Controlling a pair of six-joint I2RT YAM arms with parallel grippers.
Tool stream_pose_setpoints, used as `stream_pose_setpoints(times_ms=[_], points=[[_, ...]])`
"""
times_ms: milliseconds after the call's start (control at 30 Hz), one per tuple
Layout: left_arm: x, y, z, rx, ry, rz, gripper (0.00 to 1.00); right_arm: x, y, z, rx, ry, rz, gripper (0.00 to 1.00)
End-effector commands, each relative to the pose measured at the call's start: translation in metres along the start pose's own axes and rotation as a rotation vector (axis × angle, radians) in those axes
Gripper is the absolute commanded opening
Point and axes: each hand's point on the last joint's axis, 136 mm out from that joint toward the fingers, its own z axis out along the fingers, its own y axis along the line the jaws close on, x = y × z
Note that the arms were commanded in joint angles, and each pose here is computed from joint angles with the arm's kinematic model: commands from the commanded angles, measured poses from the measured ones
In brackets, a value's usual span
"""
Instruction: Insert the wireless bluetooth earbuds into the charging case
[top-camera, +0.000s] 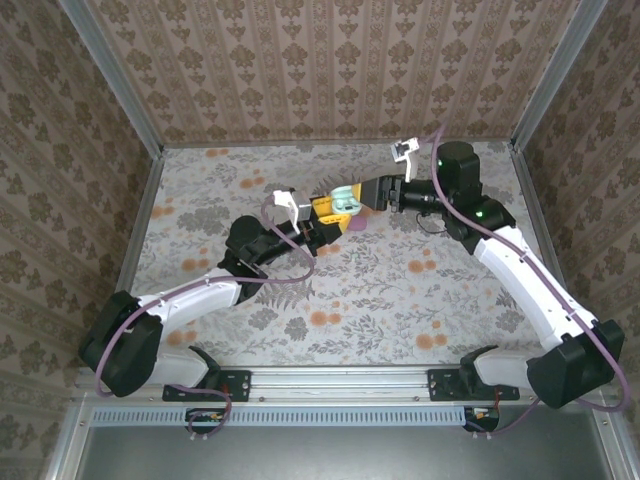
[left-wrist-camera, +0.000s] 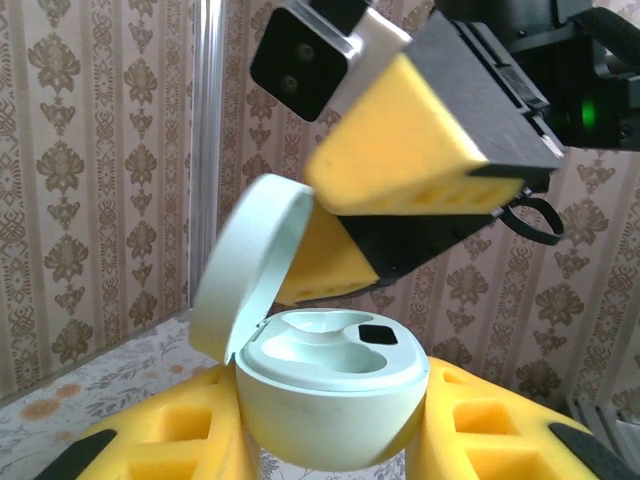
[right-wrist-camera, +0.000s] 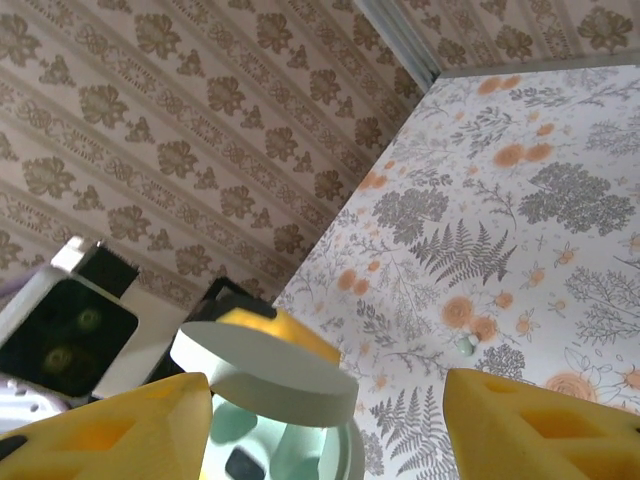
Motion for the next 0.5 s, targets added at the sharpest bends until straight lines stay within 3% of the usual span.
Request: stream_pose_setpoints(times_ms=[0,467], points=[[-0.022,-0.013,0.0,0.048,-0.066,0.045,0.32,-0.006,-0.003,0.001,0.029,-0.003,0.089,0.65],[-0.024,0.002,-0.01,-0.065,-0.078,0.12,0.33,-0.015,0.016,-0.02,0.006,-0.049,0.159,0.68]])
